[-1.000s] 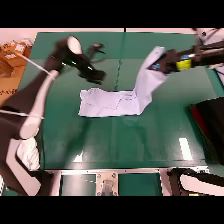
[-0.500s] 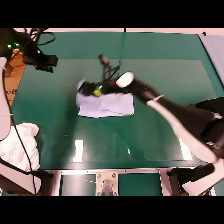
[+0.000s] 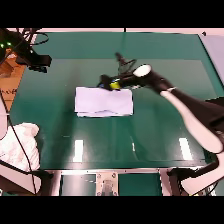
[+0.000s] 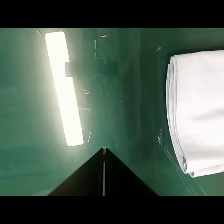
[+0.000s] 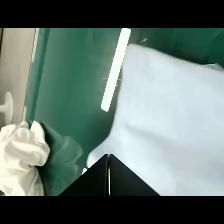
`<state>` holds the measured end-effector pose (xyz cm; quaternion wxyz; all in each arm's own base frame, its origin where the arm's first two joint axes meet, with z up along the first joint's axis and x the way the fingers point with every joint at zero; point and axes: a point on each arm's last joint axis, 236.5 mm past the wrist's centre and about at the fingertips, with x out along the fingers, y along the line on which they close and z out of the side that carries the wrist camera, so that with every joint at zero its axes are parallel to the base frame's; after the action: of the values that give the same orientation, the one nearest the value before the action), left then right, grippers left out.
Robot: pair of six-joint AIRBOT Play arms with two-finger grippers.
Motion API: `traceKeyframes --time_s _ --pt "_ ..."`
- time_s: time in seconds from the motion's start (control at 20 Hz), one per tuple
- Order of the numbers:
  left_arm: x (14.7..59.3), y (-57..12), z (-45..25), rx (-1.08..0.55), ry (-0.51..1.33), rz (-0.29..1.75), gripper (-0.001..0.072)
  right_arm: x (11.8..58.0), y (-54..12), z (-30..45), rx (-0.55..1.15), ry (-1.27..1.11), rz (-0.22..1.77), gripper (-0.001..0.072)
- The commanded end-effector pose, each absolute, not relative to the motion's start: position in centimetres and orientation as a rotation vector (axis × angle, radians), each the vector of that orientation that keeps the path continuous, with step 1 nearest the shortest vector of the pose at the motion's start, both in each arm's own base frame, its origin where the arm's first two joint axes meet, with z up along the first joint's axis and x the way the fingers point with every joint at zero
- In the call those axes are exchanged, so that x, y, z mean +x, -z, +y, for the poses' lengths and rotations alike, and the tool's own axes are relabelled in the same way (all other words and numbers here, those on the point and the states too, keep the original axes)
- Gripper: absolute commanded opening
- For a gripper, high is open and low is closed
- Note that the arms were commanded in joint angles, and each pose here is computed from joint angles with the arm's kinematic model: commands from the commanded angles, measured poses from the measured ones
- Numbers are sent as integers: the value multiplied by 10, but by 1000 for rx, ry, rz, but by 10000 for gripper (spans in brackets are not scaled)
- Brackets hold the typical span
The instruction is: Fold the shirts.
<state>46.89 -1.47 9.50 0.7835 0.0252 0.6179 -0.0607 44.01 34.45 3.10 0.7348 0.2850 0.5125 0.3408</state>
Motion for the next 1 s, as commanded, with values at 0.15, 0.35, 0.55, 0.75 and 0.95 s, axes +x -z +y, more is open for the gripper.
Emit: traceKeyframes --time_s 0.15,0.35,0.55,0.75,0.95 --pt "471 -96 -13 49 123 1321 25 416 13 152 701 -455 1233 564" --pt "471 -96 -13 49 124 1324 25 401 69 143 752 -399 1354 563" --pt "471 -96 -13 46 122 1323 25 402 92 206 792 -501 1375 563" --pt "470 -96 -13 47 122 1327 25 416 83 259 813 -588 1351 550" --pt "469 -96 -13 47 123 1331 25 445 26 272 823 -698 1249 16"
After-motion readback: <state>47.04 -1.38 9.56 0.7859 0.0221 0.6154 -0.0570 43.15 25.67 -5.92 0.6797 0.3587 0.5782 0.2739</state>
